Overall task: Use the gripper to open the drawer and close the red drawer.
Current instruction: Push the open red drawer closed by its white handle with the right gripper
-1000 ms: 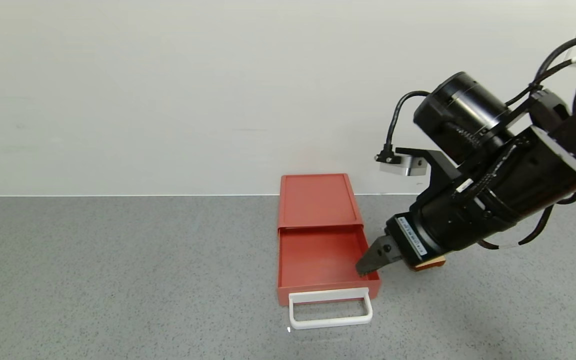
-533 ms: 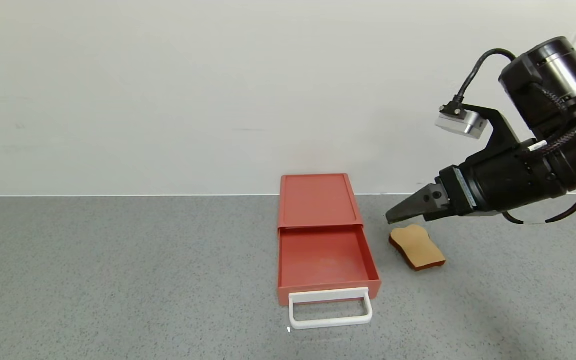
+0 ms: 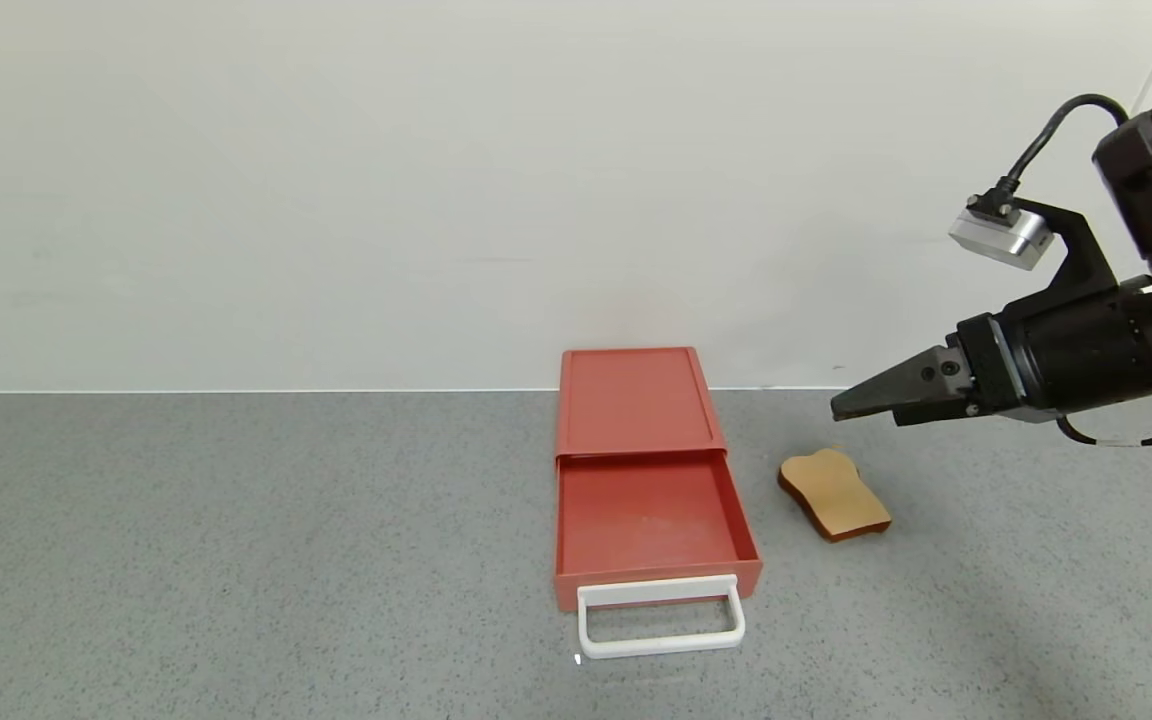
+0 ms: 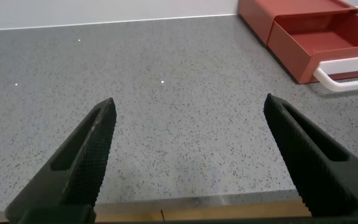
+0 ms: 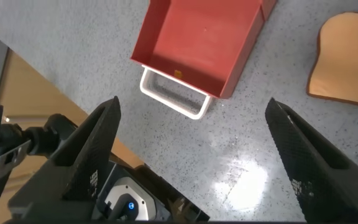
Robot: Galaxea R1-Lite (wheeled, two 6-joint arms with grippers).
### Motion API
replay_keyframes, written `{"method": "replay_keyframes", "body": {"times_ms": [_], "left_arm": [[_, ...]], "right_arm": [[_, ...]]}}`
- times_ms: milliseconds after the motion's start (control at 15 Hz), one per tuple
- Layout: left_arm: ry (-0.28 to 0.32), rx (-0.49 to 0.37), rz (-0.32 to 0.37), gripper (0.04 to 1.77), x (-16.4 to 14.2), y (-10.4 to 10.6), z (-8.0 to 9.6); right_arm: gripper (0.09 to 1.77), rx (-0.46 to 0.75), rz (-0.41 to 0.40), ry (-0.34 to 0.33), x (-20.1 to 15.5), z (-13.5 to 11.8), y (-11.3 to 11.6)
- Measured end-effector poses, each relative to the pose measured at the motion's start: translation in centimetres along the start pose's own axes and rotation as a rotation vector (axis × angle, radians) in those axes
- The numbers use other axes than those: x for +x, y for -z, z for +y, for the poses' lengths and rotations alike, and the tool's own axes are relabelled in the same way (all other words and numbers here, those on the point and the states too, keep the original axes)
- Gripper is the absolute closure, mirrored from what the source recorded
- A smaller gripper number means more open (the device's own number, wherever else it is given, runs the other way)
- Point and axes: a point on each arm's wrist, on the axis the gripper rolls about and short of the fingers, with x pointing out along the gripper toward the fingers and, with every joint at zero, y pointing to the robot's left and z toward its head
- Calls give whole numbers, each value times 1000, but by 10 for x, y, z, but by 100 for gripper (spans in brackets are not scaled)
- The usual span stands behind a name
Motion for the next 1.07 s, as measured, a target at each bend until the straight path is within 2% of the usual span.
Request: {"method": "replay_keyframes", "body": {"times_ms": [600, 800, 1067], "left_arm": [[0, 0, 0, 9, 0, 0, 0], [0, 0, 0, 9, 0, 0, 0], [0, 0, 0, 9, 0, 0, 0]], "right_arm": [[15, 1, 8, 11, 0, 2, 2], [15, -9, 50, 139, 7, 11, 8], [15, 7, 134, 247, 32, 33, 20]]}}
